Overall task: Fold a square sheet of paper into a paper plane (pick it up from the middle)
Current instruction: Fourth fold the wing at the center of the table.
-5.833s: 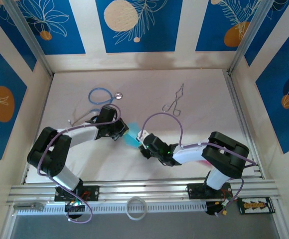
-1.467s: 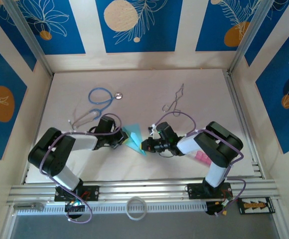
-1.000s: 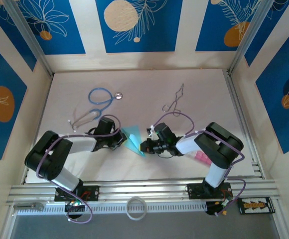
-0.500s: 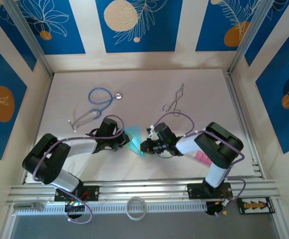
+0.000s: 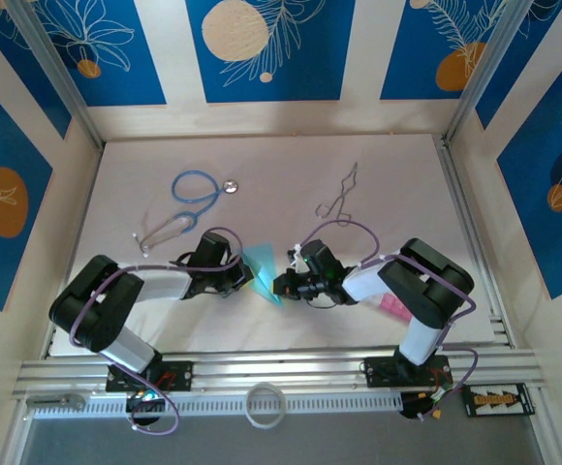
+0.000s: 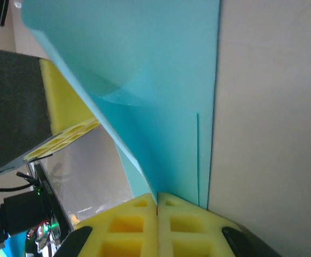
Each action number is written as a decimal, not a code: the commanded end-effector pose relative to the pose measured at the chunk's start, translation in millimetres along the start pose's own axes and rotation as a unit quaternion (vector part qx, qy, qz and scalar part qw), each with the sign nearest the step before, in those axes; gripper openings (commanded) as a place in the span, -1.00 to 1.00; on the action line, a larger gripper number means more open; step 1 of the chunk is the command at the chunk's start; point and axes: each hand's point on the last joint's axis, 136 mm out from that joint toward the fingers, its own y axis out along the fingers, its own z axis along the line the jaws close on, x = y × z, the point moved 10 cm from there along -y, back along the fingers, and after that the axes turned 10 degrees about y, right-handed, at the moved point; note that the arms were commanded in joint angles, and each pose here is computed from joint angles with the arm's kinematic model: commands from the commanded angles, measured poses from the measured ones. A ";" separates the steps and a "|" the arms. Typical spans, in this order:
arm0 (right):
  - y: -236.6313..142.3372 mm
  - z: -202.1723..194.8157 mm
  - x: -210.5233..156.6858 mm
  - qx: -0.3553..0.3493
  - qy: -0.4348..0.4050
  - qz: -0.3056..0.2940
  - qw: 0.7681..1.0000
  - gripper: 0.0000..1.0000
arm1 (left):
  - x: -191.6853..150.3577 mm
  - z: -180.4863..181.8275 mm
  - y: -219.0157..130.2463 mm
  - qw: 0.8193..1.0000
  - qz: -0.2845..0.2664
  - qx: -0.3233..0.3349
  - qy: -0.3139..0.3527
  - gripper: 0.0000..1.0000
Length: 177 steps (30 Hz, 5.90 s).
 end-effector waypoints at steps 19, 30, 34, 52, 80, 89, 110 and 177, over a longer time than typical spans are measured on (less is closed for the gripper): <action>-0.1 -9.8 -15.4 -0.016 0.038 -0.007 0.999 -1.00 | -21.3 28.7 -4.4 0.996 0.007 0.088 -0.029 -1.00; 2.7 -12.9 -19.5 -0.017 0.058 -0.008 0.998 -1.00 | -25.7 29.9 -6.9 0.994 -0.010 0.103 -0.036 -1.00; 3.1 -13.8 -20.5 -0.020 0.064 -0.009 0.998 -1.00 | -28.0 32.4 -7.6 0.993 -0.015 0.109 -0.042 -1.00; 7.4 -25.0 -21.1 -0.048 0.092 -0.002 0.995 -1.00 | -16.4 4.5 -19.4 0.997 -0.042 0.056 0.021 -0.91; 7.0 -33.2 -19.8 -0.044 0.113 0.003 0.993 -1.00 | 6.4 -35.3 8.1 0.991 -0.019 -0.062 0.118 -0.97; 6.9 -33.9 -19.3 -0.044 0.116 0.007 0.992 -1.00 | 8.3 -31.5 14.3 0.993 -0.017 -0.044 0.109 -0.97; 8.4 -35.4 -19.2 -0.044 0.123 0.018 0.991 -1.00 | 6.1 -21.7 27.7 0.994 0.014 -0.017 0.109 -0.97; -12.2 -21.1 -41.0 -0.150 0.080 0.086 0.982 -0.84 | 0.3 -7.0 27.0 0.996 0.020 0.022 0.088 -1.00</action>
